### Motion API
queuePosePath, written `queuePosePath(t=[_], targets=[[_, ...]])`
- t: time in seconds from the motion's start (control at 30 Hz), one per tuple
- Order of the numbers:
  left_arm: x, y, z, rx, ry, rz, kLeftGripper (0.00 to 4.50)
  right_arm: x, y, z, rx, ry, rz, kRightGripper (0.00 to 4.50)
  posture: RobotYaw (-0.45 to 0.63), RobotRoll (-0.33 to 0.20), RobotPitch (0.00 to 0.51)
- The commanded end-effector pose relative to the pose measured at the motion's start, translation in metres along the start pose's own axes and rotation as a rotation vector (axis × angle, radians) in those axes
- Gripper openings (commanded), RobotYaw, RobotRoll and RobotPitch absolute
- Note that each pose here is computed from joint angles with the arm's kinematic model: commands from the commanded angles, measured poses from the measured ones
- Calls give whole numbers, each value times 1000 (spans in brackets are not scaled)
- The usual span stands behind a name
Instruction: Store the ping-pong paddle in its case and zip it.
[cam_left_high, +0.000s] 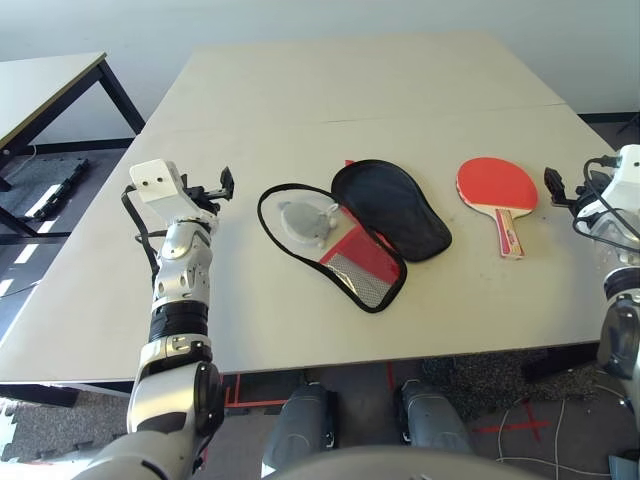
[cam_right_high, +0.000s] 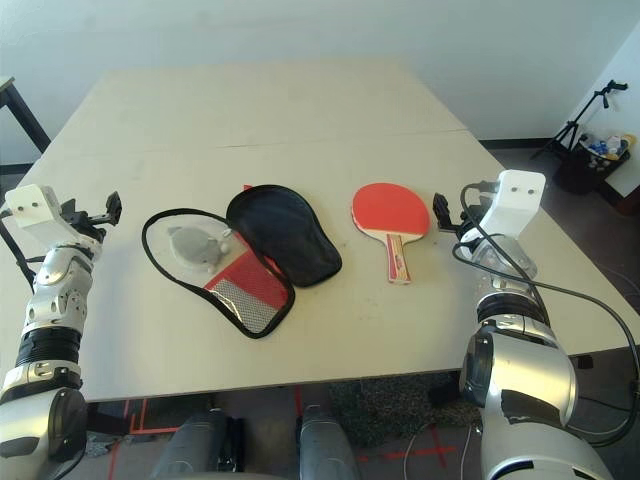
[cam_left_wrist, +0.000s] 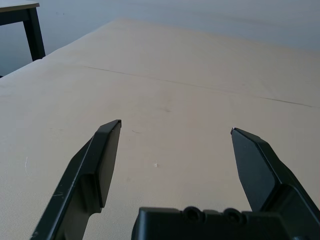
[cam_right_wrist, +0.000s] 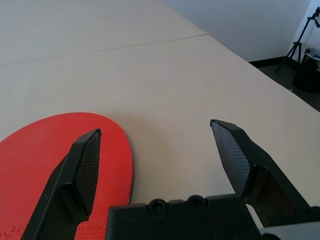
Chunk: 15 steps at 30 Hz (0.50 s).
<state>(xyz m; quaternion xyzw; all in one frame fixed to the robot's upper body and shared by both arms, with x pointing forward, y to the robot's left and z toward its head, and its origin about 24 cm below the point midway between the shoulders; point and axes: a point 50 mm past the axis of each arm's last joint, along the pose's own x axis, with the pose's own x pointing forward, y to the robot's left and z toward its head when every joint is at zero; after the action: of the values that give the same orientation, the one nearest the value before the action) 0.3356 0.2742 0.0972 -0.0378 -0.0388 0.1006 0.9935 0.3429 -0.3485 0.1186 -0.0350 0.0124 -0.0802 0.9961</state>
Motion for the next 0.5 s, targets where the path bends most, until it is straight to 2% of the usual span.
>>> queuePosePath(t=[0.03, 0.17, 0.33, 0.4, 0.5], targets=[[-3, 5, -7, 5, 25, 14, 4500, 0, 1, 1, -3, -14, 3, 4489, -28, 0, 17], [-1, 5, -5, 6, 16, 14, 4500, 0, 0, 1, -2, -20, 1, 4489, -32, 0, 16], [9, 1, 30, 43, -83, -77, 4500, -1, -1, 1, 1, -23, -1, 4489, -38, 0, 17], [11, -12, 45, 55, -116, -171, 4500, -1, 0, 1, 2, -21, 5, 4489, -33, 0, 18], [7, -49, 68, 118, -154, -420, 4500, 0, 0, 2, 2, -14, 14, 4489, -32, 0, 15]])
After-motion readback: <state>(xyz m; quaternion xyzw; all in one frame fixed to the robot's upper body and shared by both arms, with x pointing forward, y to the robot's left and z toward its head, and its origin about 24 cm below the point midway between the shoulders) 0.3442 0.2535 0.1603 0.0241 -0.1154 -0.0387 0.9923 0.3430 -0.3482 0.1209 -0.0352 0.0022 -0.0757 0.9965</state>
